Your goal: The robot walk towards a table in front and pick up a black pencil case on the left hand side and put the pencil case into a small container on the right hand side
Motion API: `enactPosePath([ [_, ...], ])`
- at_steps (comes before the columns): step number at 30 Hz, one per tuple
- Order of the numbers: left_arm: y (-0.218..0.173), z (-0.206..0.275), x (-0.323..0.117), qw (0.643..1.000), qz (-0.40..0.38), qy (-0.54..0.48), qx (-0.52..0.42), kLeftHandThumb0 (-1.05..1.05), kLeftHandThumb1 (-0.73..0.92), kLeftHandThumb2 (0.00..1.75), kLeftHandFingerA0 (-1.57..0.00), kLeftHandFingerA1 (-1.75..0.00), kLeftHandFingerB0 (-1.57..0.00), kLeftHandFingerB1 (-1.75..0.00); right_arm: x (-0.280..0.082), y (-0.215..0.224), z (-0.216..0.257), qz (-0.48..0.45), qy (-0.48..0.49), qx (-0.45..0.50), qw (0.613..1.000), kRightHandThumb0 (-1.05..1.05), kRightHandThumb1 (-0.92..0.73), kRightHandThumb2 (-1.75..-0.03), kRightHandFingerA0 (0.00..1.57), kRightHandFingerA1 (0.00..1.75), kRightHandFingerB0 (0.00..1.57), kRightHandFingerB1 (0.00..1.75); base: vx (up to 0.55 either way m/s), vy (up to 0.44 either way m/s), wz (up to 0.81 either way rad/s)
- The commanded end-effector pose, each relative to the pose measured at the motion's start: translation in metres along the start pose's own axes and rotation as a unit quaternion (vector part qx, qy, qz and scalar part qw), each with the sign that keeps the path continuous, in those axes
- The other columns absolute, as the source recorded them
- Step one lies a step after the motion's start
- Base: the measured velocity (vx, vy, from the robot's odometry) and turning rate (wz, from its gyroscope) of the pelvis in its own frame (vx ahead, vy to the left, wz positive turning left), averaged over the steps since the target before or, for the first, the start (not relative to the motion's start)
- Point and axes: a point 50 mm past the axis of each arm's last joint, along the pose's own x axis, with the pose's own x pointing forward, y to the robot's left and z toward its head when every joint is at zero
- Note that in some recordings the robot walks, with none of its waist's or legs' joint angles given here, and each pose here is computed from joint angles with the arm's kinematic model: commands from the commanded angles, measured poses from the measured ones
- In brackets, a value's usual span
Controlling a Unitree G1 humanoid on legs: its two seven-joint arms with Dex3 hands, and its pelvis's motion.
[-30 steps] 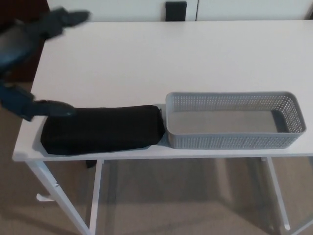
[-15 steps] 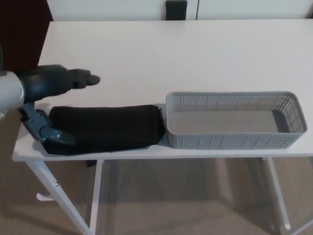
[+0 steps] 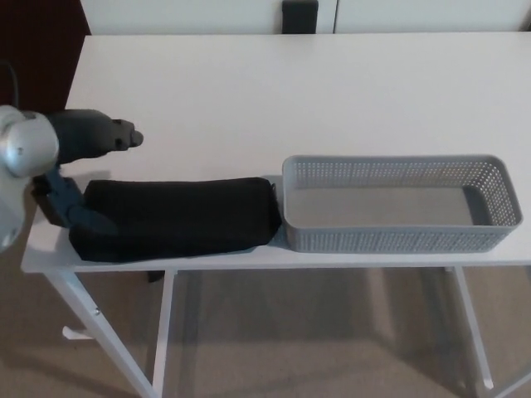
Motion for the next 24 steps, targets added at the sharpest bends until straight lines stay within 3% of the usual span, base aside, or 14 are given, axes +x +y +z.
enactPosePath([
  [1, 0.002, 0.0, 0.003, 0.999, -0.001, 0.036, 0.01, -0.63, 0.39, 0.77, 0.0, 0.0, 0.0, -0.02, -0.002, -0.007, -0.001, -0.011, 0.004, -0.001, 1.0, -0.6, -0.47, -0.56, 0.9, 0.54, 0.65, 0.45, 0.0, 0.0, 0.0],
  [24, -0.017, 0.017, 0.018, 0.998, -0.038, 0.041, 0.015, -0.61, 0.38, 0.77, 0.0, 0.0, 0.0, -0.04, -0.002, -0.009, -0.001, -0.009, 0.009, -0.003, 1.0, -0.59, -0.49, -0.56, 0.88, 0.54, 0.64, 0.46, 0.0, 0.0, 0.0],
])
